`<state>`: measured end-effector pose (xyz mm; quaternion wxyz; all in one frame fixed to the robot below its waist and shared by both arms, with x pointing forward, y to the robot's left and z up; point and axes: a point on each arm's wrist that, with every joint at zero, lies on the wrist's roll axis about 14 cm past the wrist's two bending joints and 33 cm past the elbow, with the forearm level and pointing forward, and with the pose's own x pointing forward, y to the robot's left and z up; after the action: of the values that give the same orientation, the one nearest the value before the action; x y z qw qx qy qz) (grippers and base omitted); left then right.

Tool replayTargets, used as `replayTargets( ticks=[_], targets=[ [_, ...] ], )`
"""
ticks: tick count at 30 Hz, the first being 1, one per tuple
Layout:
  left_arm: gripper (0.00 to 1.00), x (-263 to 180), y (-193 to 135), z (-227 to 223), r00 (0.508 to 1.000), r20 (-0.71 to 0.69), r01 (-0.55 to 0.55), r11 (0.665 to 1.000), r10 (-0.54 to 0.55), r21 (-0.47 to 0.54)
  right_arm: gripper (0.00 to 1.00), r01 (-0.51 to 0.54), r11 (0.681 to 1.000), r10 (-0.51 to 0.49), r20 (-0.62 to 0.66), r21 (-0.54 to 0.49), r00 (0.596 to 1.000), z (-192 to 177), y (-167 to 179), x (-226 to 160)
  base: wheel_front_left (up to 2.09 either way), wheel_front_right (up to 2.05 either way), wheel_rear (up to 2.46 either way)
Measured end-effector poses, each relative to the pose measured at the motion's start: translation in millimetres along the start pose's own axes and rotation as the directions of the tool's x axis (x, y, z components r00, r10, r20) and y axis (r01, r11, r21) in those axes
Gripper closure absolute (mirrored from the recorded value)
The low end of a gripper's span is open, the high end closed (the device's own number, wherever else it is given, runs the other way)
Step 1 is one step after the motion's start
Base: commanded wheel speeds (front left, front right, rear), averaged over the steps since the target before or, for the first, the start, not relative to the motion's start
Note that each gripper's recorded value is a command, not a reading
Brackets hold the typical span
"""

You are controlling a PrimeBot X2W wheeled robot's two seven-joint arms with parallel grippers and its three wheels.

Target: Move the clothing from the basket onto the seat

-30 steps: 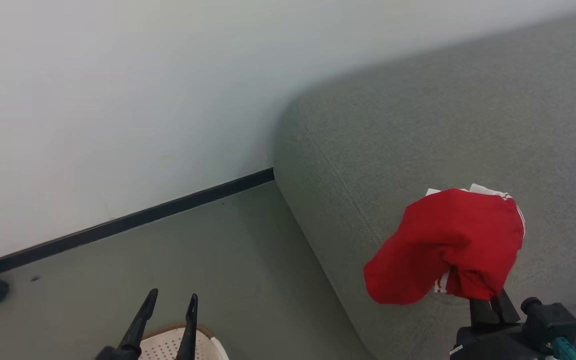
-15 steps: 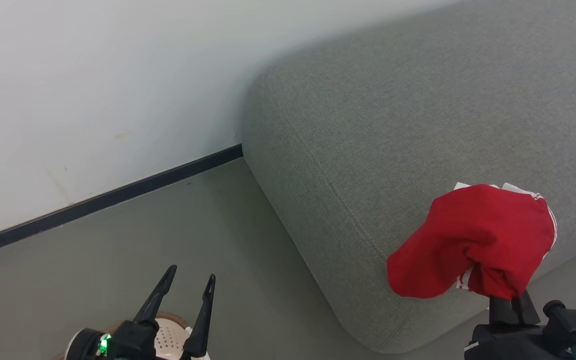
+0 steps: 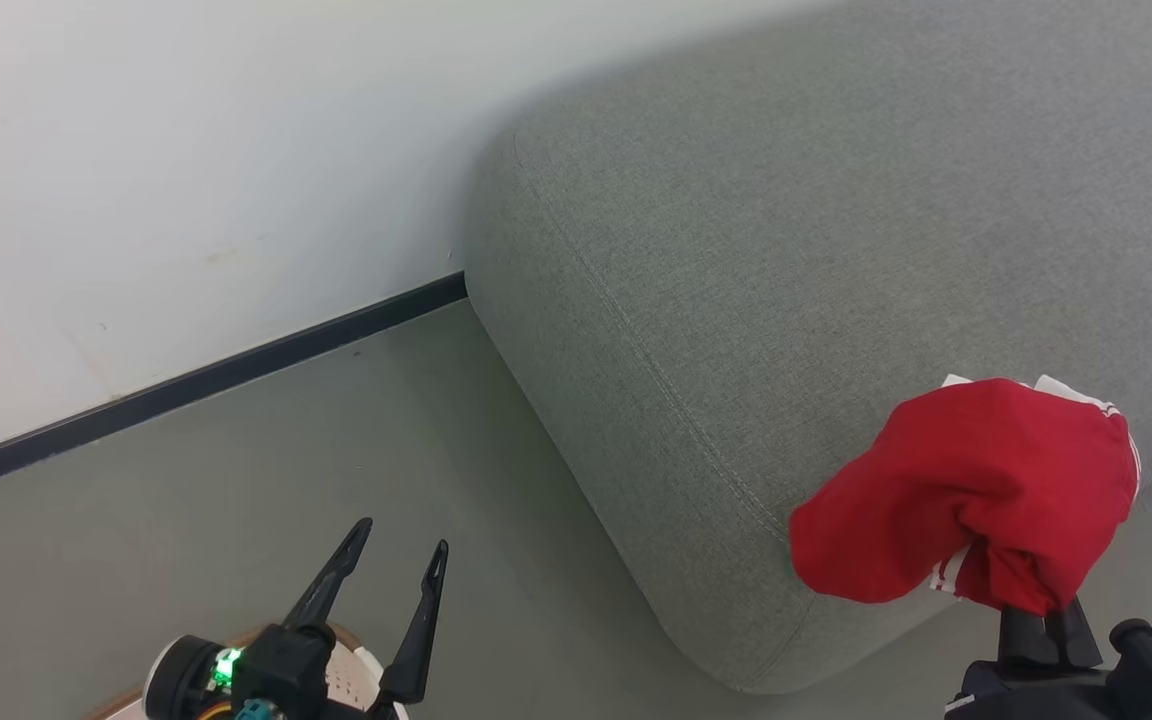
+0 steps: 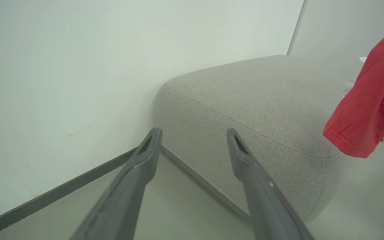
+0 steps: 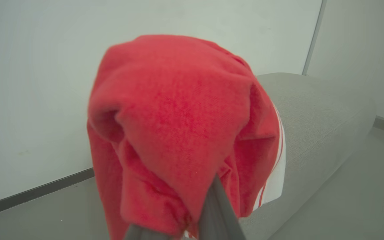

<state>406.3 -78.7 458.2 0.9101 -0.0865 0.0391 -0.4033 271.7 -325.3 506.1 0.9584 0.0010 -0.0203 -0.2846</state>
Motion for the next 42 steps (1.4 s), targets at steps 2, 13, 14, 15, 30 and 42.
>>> replayTargets(
  ticks=[2,13,14,15,30,42],
  targets=[
    [0.0,1,0,0,1.0,0.0,0.003,1.0,-0.003,0.0,1.0,0.002,1.0,-0.002,0.004,0.002,1.0,1,0,0,0.0,0.0,0.0],
    [0.0,-2,0,-6,1.0,-0.015,0.002,1.0,-0.002,-0.006,1.0,0.082,0.996,-0.082,0.007,0.027,0.997,3,-24,4,0.0,0.0,0.0],
    [0.0,-2,0,-7,1.0,-0.015,0.004,1.0,-0.004,-0.009,1.0,0.091,0.996,-0.091,0.007,0.022,0.996,3,-27,5,0.0,0.0,0.0],
    [0.0,-2,0,-7,1.0,-0.013,0.005,1.0,-0.005,-0.011,1.0,0.097,0.995,-0.098,0.009,0.018,0.995,3,-30,7,0.0,0.0,0.0],
    [0.0,-12,37,-41,0.997,-0.078,-0.007,1.0,0.007,0.002,1.0,0.147,0.988,-0.135,0.205,-0.047,0.97,70,-58,76,0.0,0.0,0.0],
    [0.0,-12,62,-77,0.991,-0.132,0.02,1.0,-0.019,0.009,1.0,0.211,0.977,-0.197,0.299,-0.014,0.934,107,-82,139,0.0,0.0,0.0]
  ],
)
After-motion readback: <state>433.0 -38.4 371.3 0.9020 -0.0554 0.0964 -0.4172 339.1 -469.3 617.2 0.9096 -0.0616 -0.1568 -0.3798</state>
